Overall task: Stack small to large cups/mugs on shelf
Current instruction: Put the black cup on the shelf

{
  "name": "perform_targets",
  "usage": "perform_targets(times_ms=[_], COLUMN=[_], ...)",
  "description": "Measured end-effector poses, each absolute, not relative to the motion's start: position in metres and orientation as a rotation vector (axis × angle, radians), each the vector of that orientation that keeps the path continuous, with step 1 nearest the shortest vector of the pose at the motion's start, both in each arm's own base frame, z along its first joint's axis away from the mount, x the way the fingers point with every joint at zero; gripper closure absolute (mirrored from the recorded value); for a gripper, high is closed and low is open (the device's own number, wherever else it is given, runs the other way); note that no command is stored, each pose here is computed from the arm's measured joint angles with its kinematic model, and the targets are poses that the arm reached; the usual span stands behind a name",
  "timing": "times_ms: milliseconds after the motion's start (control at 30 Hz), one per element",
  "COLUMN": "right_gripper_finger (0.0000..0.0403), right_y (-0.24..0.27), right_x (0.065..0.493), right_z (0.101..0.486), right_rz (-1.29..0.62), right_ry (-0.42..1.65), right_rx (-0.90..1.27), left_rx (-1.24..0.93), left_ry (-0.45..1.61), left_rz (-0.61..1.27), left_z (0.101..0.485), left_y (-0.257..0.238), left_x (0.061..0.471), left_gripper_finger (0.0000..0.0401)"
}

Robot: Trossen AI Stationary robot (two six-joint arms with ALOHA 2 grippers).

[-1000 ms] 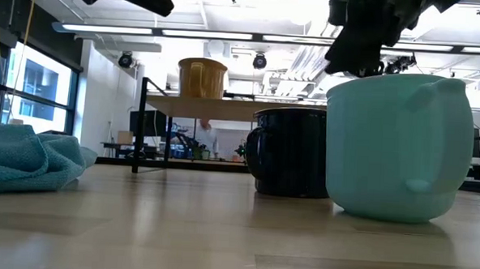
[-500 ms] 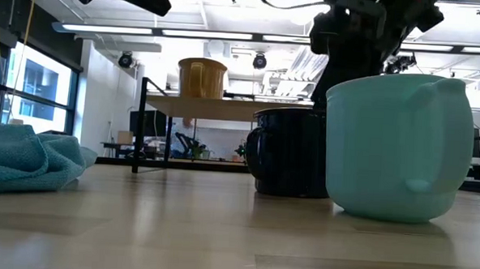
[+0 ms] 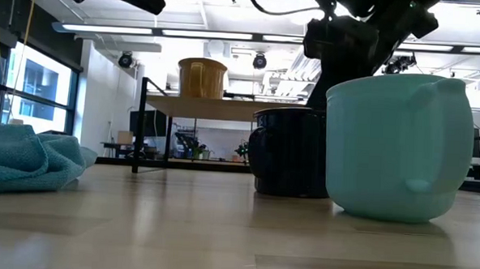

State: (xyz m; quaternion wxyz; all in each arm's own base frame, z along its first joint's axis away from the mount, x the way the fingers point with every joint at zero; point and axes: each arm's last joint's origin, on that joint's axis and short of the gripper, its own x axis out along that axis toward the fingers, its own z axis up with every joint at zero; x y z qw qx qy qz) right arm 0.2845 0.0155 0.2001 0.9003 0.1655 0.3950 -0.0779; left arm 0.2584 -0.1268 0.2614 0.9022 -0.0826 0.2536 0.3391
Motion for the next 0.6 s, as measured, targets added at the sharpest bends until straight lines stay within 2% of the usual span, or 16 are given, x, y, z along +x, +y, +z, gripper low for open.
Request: perform_targets(times_ms=[333, 600], right_gripper_finger=[0.0307, 0.0307], right_y=[0.0103, 0.0116], right_x=[0.2869, 0.2889], right_z=[0.2022, 0.2041], right_rz=[-0.103, -0.047], right_ry=[0.794, 0.772], right_rx=[0.229, 0.219], left_rx=[-0.169, -0.169], left_ry=[0.528, 0.529], left_rz=[0.708, 0.708], left_z=[0.2609, 0.2608], left_y=[-0.1263, -0.1263], left_x=[0.2575, 0.2575], left_gripper_finger=[0.0364, 0.0364])
